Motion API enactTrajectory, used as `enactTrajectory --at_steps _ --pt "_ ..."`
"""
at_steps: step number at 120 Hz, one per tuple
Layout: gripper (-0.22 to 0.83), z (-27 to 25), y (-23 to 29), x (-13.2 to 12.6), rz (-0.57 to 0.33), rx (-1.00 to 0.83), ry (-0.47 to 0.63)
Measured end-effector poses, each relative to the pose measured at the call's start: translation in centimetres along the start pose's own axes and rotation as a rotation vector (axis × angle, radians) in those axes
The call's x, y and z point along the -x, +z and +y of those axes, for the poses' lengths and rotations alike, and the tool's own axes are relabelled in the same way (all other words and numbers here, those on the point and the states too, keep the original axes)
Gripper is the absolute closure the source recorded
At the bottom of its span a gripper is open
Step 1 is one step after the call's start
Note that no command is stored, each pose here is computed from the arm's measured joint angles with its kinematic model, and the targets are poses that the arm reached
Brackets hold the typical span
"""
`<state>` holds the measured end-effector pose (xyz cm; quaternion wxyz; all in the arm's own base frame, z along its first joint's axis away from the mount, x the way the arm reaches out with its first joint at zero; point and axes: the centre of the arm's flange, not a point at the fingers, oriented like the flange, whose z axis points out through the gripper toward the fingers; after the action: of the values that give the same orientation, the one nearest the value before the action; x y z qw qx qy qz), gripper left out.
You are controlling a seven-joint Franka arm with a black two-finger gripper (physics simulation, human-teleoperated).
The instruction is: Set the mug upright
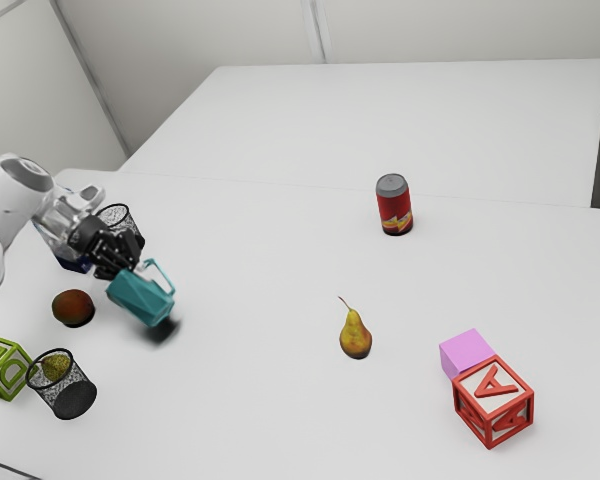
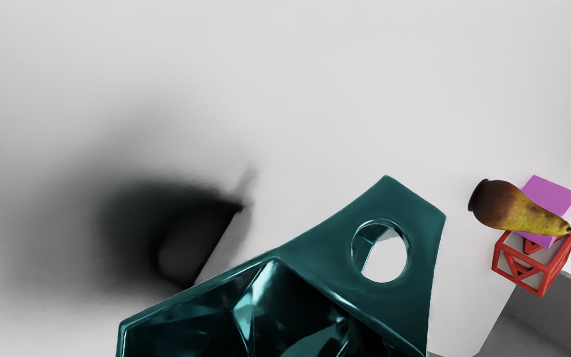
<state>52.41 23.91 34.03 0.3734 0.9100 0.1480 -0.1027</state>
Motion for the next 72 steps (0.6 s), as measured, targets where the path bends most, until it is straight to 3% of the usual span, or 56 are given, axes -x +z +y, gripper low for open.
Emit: enactTrajectory --at_steps 34,72 --pt "0.79 7.7 2.6 -0.5 0.115 -0.369 0.054" --pt "0.79 11.0 4.6 -0.1 0.221 -0.607 -0.023"
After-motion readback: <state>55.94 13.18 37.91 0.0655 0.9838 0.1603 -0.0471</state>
